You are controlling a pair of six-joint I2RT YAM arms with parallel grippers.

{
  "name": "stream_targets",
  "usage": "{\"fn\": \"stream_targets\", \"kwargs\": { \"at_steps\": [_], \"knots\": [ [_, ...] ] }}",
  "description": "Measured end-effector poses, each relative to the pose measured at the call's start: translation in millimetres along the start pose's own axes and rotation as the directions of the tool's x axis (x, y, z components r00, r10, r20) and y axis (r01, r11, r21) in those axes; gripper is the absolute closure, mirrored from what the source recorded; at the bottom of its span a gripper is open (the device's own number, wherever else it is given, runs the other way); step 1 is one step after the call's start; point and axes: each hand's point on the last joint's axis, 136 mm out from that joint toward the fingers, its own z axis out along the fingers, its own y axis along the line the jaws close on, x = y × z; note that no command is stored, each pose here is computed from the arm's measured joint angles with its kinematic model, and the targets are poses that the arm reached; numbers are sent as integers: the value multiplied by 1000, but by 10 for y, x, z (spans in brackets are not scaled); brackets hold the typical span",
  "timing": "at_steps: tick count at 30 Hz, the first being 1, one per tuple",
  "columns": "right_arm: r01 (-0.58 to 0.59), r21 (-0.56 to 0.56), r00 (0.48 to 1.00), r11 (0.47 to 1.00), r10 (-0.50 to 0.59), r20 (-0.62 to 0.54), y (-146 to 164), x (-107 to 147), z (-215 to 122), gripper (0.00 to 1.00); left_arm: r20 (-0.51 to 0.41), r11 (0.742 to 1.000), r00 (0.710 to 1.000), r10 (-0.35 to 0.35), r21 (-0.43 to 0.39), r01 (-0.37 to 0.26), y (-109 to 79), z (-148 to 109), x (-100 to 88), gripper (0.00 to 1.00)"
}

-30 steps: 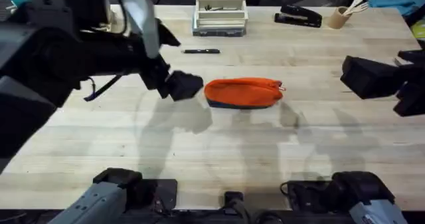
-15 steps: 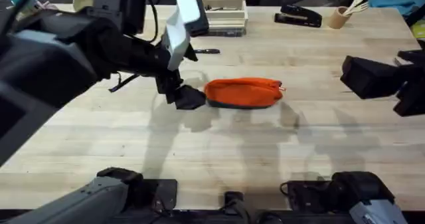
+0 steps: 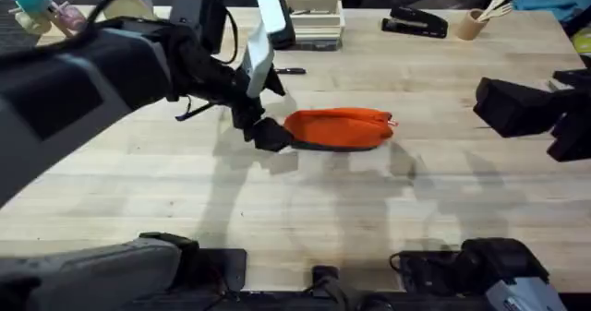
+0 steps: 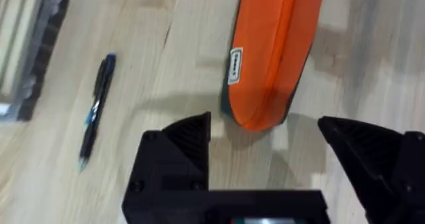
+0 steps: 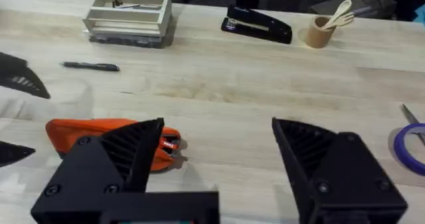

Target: Unzip the bag, pick up the pens from the table one at a time and place them inside, then zip the bag closed.

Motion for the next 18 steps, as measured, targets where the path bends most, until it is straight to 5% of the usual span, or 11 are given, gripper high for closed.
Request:
{"fn": "stream_targets", "kwargs": {
  "at_steps": [15, 18],
  "knots": [
    [0, 0, 1000, 1000, 0, 0, 0, 0, 0, 3, 86, 989, 994, -64, 137, 52, -21, 326, 30, 7],
    [0, 0, 1000, 1000, 0, 0, 0, 0, 0, 3, 99, 987, 992, -72, 153, 57, -30, 351, 24, 145]
  ]
}}
